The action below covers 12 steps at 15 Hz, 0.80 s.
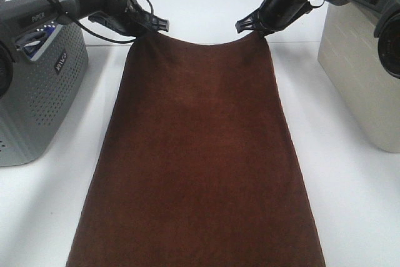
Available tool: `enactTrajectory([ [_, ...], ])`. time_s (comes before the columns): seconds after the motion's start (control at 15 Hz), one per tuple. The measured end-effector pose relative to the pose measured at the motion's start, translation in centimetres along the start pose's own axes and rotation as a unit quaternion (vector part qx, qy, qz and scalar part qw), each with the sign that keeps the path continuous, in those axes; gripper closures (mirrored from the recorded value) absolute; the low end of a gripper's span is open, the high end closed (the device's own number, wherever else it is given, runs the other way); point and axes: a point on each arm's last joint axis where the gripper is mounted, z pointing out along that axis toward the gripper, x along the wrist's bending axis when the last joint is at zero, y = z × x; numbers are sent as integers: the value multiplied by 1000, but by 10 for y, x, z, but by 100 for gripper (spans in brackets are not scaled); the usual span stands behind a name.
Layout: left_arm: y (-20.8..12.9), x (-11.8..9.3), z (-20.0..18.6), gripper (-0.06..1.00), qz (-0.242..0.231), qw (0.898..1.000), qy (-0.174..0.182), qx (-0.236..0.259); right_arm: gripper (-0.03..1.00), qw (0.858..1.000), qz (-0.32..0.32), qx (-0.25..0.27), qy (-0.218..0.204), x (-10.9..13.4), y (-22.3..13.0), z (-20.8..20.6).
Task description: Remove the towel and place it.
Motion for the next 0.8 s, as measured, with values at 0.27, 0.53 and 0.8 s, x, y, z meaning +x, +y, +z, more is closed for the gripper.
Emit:
enactTrajectory([
  [0.27, 12, 4, 1, 94, -17, 997, -15, -70, 97, 998, -18, -52, -18, -3, 9, 1],
  [0.53, 2, 10, 15, 94, -10, 997, -9, -74, 97, 998, -33, -57, -24, -1, -2, 18],
  [0.8, 3, 7, 19, 94, -5, 994, -23, -110, 97, 996, -42, -79, -30, 0, -3, 25],
])
